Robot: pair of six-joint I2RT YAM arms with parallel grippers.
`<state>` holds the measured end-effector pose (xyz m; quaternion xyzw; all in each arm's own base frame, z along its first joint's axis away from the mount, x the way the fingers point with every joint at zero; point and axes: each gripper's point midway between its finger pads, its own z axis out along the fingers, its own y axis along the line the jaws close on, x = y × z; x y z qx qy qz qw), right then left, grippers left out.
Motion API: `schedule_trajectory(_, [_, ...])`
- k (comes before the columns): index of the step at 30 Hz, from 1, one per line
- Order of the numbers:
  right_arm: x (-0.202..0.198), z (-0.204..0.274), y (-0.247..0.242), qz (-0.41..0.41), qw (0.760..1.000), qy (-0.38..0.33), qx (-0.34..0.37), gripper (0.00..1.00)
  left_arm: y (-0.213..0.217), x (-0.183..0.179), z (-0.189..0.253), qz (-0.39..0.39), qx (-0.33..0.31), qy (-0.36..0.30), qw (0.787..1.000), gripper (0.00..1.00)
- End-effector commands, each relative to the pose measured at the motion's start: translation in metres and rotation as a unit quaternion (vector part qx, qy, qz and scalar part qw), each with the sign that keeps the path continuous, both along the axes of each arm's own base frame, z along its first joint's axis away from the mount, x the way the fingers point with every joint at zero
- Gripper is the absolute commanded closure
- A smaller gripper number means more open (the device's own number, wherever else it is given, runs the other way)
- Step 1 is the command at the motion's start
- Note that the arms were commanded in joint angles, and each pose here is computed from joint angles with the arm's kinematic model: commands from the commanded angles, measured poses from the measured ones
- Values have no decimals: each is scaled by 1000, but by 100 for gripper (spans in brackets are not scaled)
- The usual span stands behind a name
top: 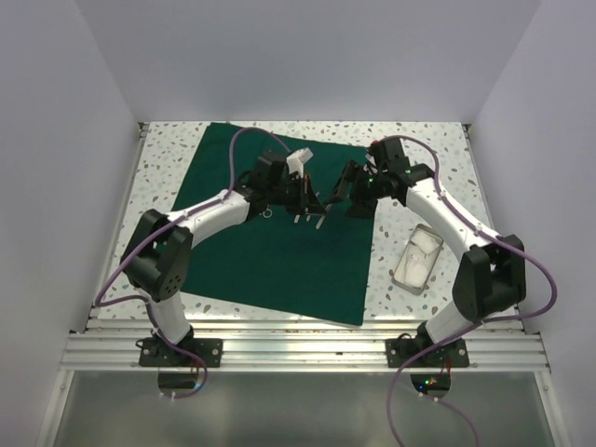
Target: Prepare the surgical pack
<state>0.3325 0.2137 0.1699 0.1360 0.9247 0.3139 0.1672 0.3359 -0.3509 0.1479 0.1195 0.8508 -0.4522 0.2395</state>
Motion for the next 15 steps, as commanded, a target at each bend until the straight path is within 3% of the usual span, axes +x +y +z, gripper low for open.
schedule_trajectory(1, [17,4,9,-26,999,-17,13,30,-14,-5,28,-29,-63,-7,998,100])
schedule_trajectory(8, [19,-13,7,-56,998,11,-15,36,-21,-8,38,-37,-78,-11,996,100])
schedule_trajectory(13, [19,-21,14,-50,998,27,-13,49,-24,-9,40,-45,-86,-13,995,100])
schedule_trajectory(15, [19,-23,15,-49,998,28,-17,50,-27,-8,39,-50,-88,-10,995,100])
